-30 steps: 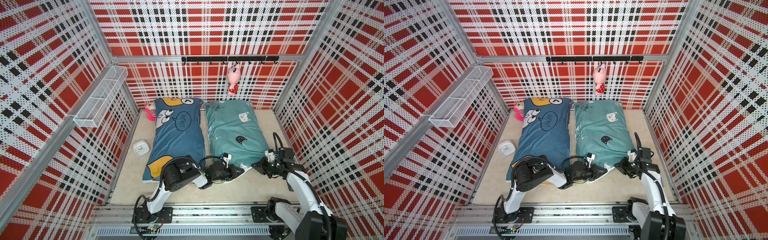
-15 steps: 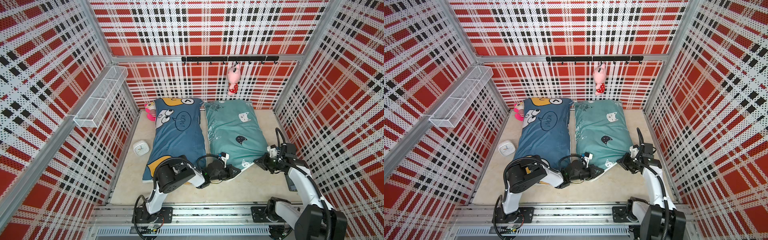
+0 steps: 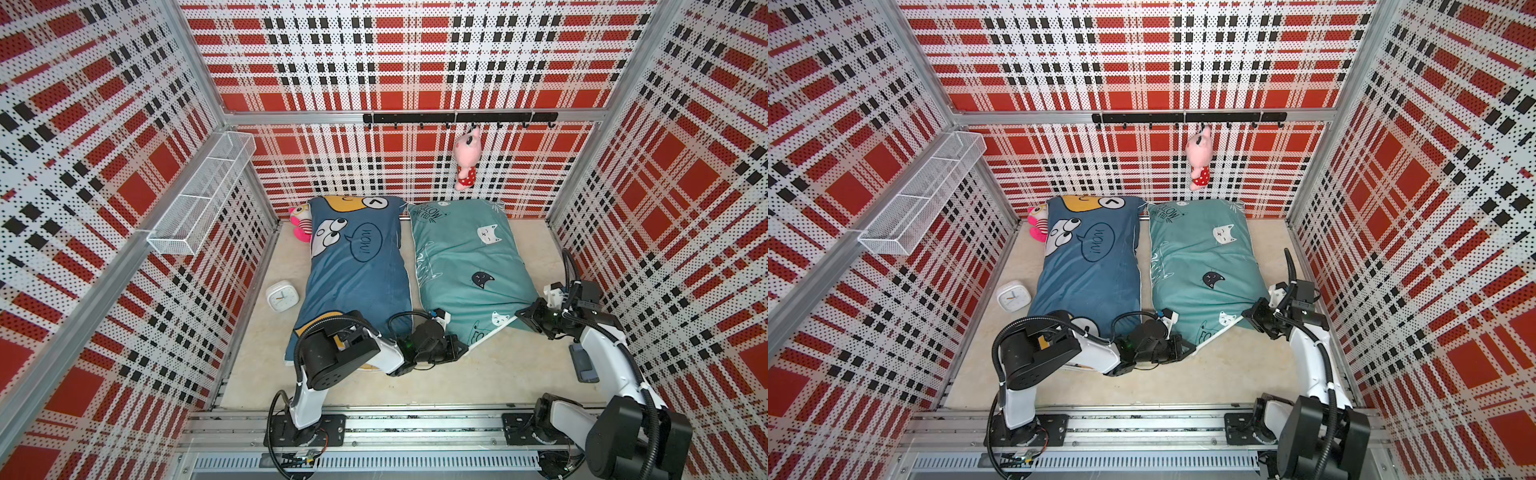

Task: Zip up pillowcases
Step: Zip the zipper on the pillowcase, then place the pillowcase at the center of the board, then move the pillowcase to the center of the board.

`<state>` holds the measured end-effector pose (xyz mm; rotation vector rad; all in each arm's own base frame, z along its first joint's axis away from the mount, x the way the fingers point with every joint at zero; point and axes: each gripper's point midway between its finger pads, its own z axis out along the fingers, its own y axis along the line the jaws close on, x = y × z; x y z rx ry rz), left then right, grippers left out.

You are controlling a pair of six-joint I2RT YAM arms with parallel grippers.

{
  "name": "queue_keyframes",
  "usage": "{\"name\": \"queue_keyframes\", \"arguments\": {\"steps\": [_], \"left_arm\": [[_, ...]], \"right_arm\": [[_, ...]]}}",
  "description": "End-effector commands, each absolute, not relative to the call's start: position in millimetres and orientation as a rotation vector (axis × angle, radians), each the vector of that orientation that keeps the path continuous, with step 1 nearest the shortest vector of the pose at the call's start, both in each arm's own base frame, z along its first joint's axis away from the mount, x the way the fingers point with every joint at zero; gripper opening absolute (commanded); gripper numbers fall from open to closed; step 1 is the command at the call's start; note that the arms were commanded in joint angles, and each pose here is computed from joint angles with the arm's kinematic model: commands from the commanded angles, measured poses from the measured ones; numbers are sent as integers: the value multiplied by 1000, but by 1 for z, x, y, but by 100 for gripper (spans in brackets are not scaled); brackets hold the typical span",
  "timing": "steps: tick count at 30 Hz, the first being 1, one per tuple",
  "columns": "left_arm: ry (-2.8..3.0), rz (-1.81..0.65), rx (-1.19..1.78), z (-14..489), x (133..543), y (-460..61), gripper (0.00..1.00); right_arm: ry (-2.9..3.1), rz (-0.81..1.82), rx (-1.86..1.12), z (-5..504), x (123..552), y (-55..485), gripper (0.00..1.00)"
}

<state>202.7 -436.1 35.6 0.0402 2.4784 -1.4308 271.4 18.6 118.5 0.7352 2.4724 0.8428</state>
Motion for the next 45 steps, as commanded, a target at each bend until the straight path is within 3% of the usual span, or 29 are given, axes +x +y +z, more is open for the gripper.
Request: {"name": "queue_keyframes", "arguments": {"steps": [1, 16, 17, 20, 23, 27, 32, 36, 40, 45], "left_arm": [[2544, -1311, 64, 21, 199, -421, 0], [2474, -1251, 126, 60, 214, -426, 0], [2465, -1248, 135, 65, 215, -427, 8], [2442, -1203, 157, 80, 223, -423, 34], [2425, -1103, 169, 94, 235, -409, 44], [2399, -1036, 143, 115, 250, -381, 56], [2361, -848, -17, 133, 288, -303, 76], [2271, -659, -256, 153, 318, -212, 83], [2111, -566, -464, 186, 329, -126, 97], [2051, -377, -654, 174, 322, -38, 99]], "right_arm": [[2422, 722, 695, 125, 289, -3, 0], [2412, 702, 678, 124, 282, -11, 0], [2411, 703, 664, 127, 280, -9, 5], [2418, 683, 641, 134, 273, -6, 37], [2416, 672, 621, 142, 268, -2, 57], [2421, 649, 591, 153, 263, 3, 69], [2456, 639, 482, 162, 266, 27, 74], [2475, 701, 326, 166, 275, 63, 75], [2454, 821, 165, 174, 288, 108, 77], [2405, 971, -8, 177, 293, 163, 85]]}}
